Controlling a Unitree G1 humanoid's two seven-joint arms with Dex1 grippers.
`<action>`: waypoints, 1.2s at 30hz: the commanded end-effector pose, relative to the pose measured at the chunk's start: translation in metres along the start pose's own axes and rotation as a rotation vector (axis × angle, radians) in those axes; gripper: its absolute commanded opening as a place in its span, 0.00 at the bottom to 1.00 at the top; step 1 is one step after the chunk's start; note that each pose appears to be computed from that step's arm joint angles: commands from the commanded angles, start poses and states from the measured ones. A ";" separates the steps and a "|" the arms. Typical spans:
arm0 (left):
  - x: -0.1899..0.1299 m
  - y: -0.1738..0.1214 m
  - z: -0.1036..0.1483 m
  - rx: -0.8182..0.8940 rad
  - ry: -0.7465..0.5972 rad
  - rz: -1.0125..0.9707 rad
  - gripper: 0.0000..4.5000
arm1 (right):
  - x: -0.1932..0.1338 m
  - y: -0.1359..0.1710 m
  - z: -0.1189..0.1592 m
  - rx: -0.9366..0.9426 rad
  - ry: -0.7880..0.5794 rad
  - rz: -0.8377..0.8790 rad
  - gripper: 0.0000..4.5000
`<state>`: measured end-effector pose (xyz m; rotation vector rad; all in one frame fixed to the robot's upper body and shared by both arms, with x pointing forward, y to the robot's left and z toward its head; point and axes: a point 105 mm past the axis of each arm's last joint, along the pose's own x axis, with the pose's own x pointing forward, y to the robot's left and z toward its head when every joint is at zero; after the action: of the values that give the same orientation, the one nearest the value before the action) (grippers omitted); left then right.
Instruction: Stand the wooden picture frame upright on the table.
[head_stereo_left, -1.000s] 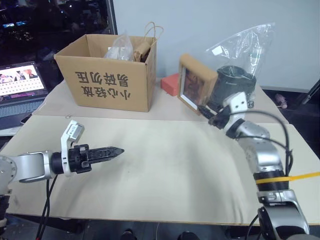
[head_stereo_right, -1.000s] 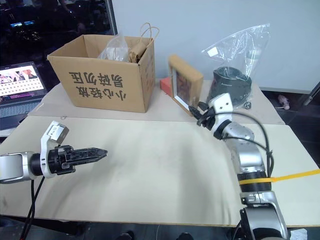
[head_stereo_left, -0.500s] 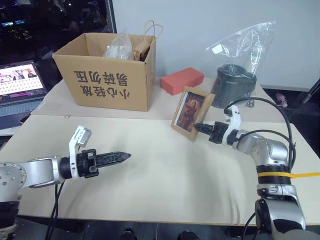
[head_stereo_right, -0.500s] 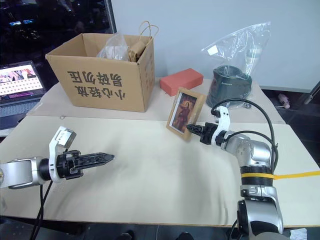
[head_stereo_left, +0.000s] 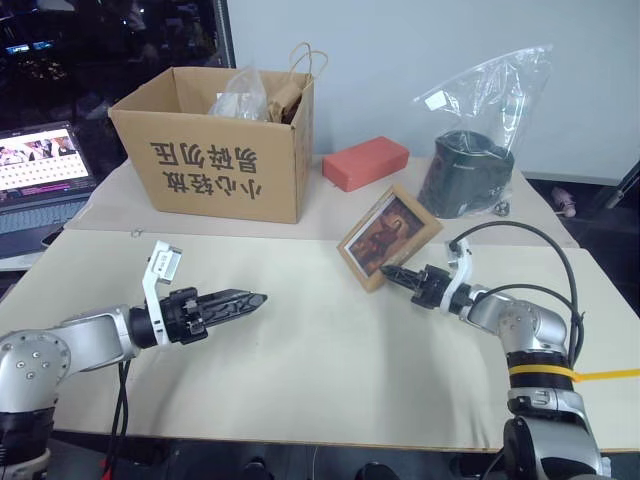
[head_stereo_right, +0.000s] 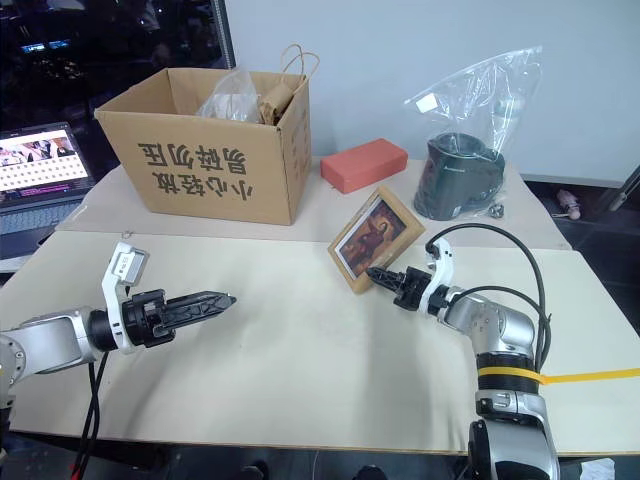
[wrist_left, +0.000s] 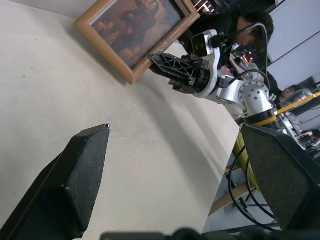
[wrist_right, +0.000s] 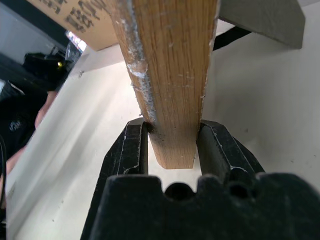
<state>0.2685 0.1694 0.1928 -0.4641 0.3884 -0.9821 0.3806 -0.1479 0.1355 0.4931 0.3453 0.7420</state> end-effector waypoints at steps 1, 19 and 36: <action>0.000 -0.003 0.006 0.038 -0.021 -0.014 1.00 | 0.001 -0.003 -0.023 0.001 0.075 -0.005 0.25; 0.004 0.006 0.007 0.041 -0.024 0.012 1.00 | 0.000 0.038 -0.061 -0.231 0.359 0.220 0.25; 0.006 0.008 0.002 0.031 -0.026 0.023 1.00 | -0.007 0.030 -0.077 -0.319 0.505 0.195 0.25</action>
<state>0.2798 0.1690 0.1833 -0.4624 0.3791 -0.9480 0.3380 -0.1105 0.1274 0.0401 0.4716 1.0848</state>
